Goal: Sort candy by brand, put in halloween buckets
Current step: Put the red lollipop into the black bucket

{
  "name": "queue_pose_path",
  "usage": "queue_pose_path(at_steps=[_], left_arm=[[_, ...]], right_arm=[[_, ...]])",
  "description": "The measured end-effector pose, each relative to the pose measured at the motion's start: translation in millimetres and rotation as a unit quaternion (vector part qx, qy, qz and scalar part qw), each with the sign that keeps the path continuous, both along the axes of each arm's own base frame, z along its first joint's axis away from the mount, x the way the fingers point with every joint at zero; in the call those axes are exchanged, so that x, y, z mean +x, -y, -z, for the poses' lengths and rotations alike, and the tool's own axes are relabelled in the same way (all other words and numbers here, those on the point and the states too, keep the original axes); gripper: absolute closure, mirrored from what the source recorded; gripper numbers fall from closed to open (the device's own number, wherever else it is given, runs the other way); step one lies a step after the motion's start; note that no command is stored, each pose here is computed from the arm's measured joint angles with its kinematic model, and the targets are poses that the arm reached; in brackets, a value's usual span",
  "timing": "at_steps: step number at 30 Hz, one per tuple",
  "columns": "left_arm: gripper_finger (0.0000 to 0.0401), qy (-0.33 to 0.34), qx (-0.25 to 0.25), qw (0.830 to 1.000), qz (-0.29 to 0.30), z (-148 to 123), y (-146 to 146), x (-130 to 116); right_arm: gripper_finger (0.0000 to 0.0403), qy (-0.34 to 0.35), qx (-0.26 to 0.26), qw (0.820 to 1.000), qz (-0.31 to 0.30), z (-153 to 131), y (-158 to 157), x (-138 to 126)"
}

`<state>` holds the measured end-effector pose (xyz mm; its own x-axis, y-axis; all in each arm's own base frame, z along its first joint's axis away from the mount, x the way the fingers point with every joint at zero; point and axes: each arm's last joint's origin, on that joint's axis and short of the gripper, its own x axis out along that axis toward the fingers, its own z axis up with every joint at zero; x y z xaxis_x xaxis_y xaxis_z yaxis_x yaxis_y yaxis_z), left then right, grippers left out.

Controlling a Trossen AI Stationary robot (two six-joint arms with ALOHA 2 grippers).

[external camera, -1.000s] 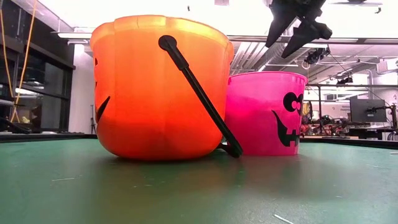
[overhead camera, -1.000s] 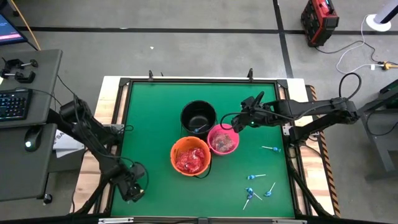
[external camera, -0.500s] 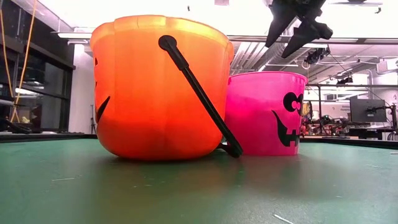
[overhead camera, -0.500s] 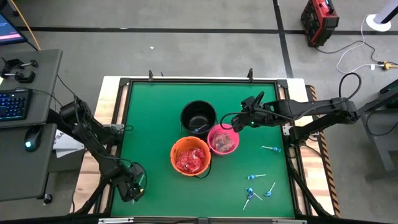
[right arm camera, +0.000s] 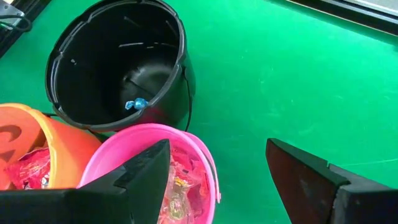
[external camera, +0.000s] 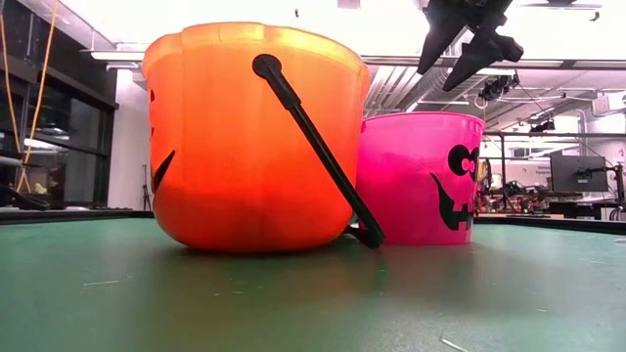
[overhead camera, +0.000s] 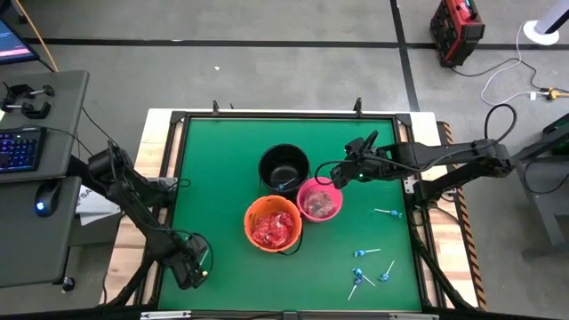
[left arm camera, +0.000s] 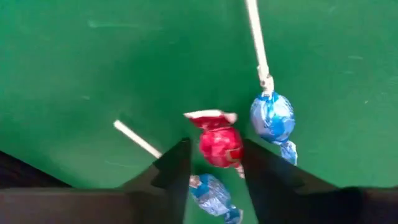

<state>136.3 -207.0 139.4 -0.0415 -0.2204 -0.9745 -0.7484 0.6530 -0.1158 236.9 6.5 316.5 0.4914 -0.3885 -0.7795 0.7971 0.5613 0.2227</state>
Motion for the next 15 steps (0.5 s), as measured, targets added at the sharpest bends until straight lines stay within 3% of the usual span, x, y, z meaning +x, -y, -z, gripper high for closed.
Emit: queue_pose_path(at_steps=[4,6,10,15], left_arm=[[0.0365,0.022,-0.001,1.000,-0.001,-10,-4,-2],[0.0389,0.031,-0.004,1.000,-0.003,-19,-9,-4],[0.0389,0.050,-0.016,0.999,-0.003,-41,-22,-11],[0.0398,0.135,-0.027,0.990,-0.022,-74,-43,-18]], right_arm=[[0.0143,-0.001,-0.001,1.000,-0.001,0,0,0],[0.0143,-0.001,-0.002,1.000,-0.002,0,0,0],[0.0143,-0.005,-0.006,1.000,-0.010,0,0,0],[0.0143,-0.005,-0.007,1.000,-0.011,0,0,0]])
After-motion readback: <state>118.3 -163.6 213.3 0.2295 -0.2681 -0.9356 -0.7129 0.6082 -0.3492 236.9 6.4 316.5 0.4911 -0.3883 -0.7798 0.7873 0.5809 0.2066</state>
